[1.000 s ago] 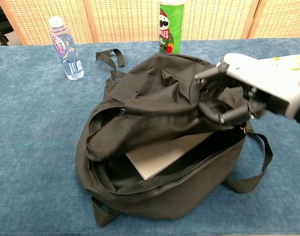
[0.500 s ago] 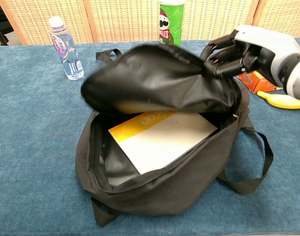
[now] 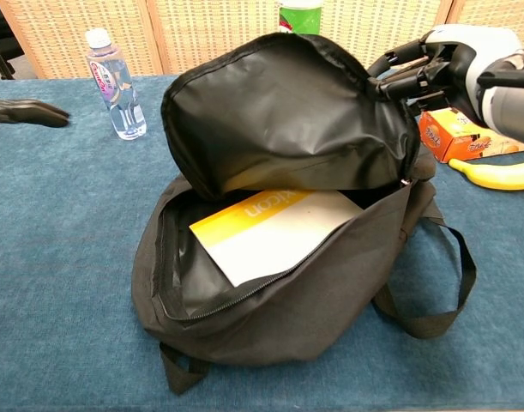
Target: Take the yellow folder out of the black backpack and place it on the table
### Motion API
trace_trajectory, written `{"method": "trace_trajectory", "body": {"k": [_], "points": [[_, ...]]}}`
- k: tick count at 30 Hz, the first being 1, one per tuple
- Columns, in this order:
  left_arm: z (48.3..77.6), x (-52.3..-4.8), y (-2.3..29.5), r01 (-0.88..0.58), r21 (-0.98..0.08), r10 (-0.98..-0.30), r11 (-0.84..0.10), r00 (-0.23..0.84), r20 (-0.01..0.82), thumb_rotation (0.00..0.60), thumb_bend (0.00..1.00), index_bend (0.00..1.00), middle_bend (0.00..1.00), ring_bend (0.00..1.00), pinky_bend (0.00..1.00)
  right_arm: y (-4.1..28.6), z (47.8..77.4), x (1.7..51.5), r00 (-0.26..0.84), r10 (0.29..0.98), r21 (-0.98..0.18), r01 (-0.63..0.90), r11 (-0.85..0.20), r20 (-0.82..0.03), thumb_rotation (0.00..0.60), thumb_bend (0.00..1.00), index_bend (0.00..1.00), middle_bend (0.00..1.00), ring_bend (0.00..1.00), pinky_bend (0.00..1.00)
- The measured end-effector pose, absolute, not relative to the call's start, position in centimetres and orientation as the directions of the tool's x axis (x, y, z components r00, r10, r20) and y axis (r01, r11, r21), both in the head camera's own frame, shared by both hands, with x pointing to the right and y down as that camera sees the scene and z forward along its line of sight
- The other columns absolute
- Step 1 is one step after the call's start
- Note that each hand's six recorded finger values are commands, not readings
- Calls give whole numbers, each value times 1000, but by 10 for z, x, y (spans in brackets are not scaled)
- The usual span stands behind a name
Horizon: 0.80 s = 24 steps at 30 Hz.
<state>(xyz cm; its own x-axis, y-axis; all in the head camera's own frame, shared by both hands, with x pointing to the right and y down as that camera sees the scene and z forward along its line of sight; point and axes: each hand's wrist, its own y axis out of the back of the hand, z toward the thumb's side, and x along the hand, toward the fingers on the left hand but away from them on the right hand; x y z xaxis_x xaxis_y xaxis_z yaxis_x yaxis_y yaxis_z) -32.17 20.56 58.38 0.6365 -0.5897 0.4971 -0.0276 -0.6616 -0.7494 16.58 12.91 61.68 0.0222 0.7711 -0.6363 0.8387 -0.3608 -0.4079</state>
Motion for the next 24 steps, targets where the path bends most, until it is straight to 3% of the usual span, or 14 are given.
{"method": "trace_trajectory", "body": {"k": [14,24], "points": [[627,-221,206,0,-752,-479,-660,770,420,600,366,0,0,0,0,124,615,172,1,763,-412,841,-350,-646,600,672,681,637,496,417],[651,-187,211,84,-752,-422,-653,784,454,600,365,0,0,0,0,123,613,174,-1,756,-404,846,-349,-655,600,672,680,637,496,418]]}}
